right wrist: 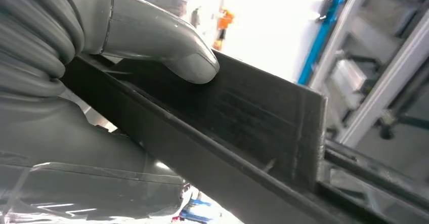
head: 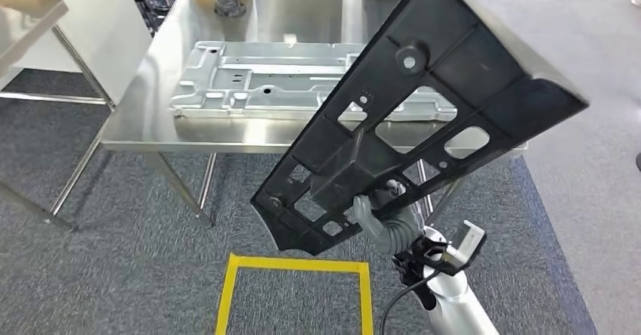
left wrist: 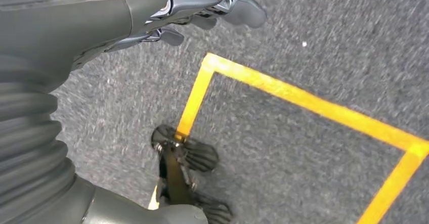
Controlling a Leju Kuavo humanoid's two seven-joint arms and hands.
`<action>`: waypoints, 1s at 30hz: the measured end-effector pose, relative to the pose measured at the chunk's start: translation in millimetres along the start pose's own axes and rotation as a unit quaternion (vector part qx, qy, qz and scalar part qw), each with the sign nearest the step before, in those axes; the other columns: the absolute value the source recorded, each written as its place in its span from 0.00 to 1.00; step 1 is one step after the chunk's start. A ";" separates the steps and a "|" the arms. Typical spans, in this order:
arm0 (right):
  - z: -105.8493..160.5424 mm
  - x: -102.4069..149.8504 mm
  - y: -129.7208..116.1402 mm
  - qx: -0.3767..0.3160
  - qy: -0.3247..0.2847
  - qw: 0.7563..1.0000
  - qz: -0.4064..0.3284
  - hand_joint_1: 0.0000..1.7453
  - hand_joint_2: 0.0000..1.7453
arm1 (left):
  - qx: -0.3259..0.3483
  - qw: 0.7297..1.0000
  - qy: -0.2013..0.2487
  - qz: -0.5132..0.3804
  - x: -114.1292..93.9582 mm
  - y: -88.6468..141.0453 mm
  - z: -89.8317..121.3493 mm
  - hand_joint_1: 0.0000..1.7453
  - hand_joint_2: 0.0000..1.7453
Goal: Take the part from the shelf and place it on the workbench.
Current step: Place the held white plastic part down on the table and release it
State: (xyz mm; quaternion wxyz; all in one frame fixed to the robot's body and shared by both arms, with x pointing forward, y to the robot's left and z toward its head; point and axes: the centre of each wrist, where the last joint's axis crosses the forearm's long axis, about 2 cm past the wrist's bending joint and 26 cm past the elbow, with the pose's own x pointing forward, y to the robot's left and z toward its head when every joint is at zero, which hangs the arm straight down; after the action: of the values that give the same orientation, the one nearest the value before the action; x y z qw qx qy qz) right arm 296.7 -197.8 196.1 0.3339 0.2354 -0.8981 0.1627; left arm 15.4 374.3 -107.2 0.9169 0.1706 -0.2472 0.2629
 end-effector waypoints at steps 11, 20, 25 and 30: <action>-5.6 1.3 -2.4 0.010 -0.001 1.000 -0.004 1.00 1.00 | 0.002 1.000 0.000 0.004 -0.2 -3.2 0.5 0.00 1.00; -14.4 6.4 -6.3 0.007 -0.025 1.000 0.004 1.00 1.00 | 0.001 1.000 -0.003 0.005 0.0 -3.7 0.4 0.00 1.00; -19.9 21.2 -24.4 -0.034 -0.064 0.997 0.039 1.00 1.00 | 0.001 1.000 -0.002 0.006 -1.0 -3.2 0.8 0.00 1.00; -33.2 39.3 -53.6 -0.078 -0.081 0.988 0.104 1.00 1.00 | 0.002 1.000 -0.004 0.010 -0.1 -6.1 0.7 0.00 1.00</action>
State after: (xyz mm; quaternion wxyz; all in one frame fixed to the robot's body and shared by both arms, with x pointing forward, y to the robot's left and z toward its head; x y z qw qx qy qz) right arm 316.4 -240.0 254.0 0.2588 0.1267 -0.9517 0.1064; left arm 18.5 369.0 -107.8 0.9131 0.1706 -0.2517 0.2715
